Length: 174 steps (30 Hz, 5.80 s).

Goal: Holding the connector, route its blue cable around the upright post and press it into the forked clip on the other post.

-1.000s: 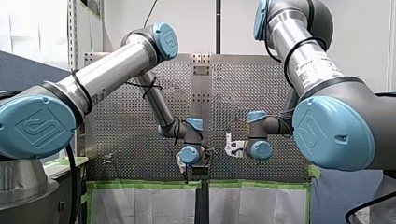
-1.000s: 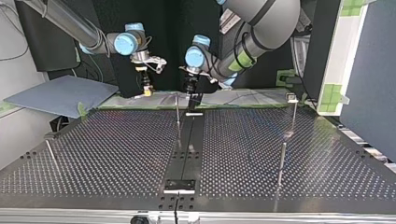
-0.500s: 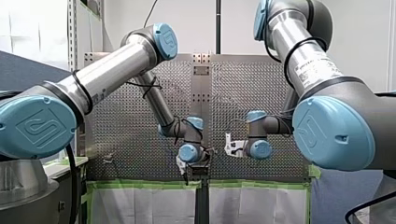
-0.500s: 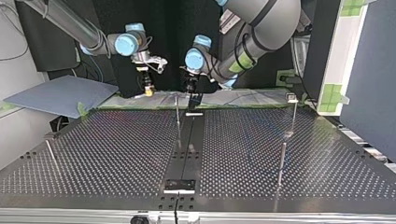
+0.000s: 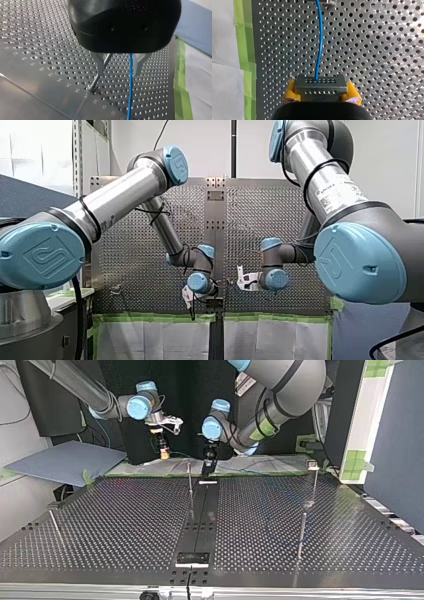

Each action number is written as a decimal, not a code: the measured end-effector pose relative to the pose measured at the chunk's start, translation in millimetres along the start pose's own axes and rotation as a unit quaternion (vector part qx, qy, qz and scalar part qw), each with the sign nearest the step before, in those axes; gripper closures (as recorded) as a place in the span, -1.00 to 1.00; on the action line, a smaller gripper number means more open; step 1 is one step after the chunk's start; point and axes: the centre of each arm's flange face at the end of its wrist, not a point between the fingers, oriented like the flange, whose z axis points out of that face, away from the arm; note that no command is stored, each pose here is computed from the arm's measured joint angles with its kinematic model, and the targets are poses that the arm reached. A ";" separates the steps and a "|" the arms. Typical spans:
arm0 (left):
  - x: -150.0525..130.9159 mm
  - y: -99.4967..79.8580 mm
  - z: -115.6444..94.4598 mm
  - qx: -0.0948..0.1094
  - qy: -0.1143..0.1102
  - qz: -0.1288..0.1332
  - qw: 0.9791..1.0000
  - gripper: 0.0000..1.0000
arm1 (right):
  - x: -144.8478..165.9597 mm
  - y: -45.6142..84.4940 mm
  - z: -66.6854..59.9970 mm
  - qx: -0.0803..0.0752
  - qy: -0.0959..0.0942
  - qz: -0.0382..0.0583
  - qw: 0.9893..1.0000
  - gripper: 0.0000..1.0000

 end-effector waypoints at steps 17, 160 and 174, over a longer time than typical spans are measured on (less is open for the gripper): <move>5.0 -2.2 -0.8 0.041 0.046 -0.022 0.998 -0.14 | 3.6 -16.7 -1.6 0.016 0.002 -0.008 1.000 1.00; -16.3 -25.3 43.6 -0.004 -0.026 0.060 0.998 -1.00 | 18.7 47.1 59.4 -0.019 0.027 0.030 0.999 1.00; 4.8 2.8 17.7 -0.026 0.013 0.125 0.992 -1.00 | 18.4 47.8 59.3 -0.019 0.026 0.029 0.999 1.00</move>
